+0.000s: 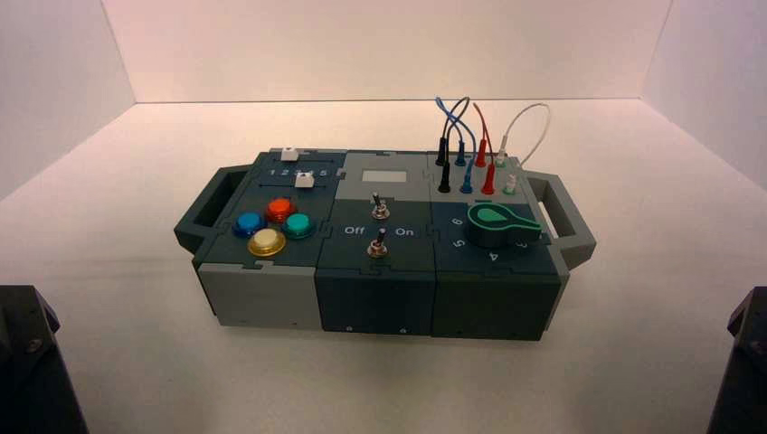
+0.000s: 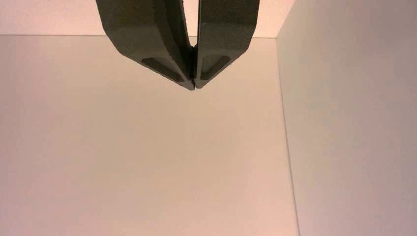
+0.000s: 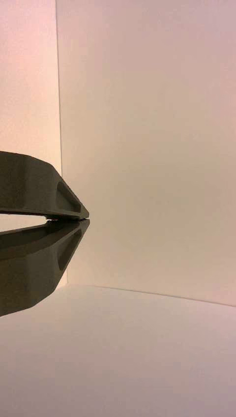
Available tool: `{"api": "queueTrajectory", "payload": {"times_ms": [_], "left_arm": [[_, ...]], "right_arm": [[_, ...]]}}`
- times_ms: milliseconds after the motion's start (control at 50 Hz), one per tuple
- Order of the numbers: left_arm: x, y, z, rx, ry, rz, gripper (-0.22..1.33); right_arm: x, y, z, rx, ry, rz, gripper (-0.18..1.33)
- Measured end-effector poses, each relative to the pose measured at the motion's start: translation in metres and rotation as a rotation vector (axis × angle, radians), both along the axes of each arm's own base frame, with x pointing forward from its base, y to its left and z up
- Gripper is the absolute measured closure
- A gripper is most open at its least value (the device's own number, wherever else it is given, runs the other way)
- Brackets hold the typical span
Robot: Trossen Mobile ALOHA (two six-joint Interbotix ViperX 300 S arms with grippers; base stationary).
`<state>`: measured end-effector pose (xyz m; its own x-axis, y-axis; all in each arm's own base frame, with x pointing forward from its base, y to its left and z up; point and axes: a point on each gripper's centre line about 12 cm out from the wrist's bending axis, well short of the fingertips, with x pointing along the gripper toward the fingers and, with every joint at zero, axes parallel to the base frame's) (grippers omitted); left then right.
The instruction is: Push the green button with the right gripper.
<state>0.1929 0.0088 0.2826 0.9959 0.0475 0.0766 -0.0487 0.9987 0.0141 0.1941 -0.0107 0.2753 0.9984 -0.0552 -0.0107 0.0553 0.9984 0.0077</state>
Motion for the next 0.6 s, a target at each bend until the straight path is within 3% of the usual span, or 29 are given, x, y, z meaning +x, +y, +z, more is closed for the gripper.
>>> {"api": "queueTrajectory", "payload": {"times_ms": [400,600], "left_arm": [[0.000,0.000,-0.001,-0.002,0.014,0.000,1.27],[0.007,-0.005,-0.007,-0.004,0.133,-0.030,1.27]], "right_arm": [[0.000,0.002,-0.003,0.002,0.031,0.011,1.29],[0.003,0.017,-0.008,0.001,0.132,0.089,1.29]]}}
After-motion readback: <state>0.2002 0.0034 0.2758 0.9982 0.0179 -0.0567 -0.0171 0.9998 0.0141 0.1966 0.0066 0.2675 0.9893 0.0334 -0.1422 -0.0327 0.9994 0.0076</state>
